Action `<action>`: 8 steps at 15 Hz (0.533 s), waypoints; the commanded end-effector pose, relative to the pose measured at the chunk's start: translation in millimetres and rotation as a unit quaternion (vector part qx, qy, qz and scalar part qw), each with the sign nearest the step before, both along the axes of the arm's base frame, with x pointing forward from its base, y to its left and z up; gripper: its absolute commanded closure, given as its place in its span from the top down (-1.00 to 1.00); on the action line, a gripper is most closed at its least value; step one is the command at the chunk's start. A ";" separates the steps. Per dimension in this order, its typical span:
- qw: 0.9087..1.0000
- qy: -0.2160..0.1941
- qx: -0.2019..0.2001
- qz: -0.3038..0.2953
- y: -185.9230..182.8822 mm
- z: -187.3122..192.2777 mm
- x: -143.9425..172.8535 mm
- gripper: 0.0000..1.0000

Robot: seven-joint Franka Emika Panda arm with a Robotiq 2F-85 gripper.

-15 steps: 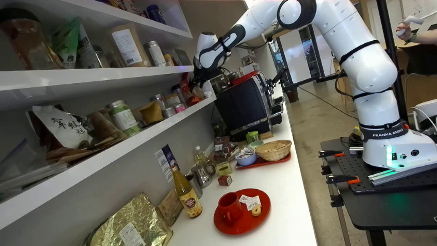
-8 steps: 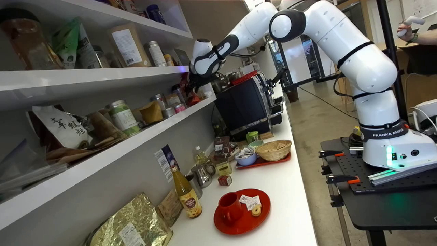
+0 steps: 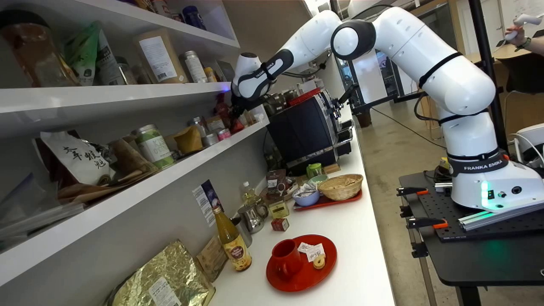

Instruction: Take the orange packet off of the shelf

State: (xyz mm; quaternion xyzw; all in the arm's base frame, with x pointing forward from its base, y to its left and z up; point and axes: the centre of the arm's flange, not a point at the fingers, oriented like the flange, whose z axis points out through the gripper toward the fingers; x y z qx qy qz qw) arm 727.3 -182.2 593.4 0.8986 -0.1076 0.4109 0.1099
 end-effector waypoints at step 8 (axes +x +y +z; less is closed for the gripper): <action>0.999 0.039 -0.012 -0.016 14.5 -0.8 -71.2 -0.98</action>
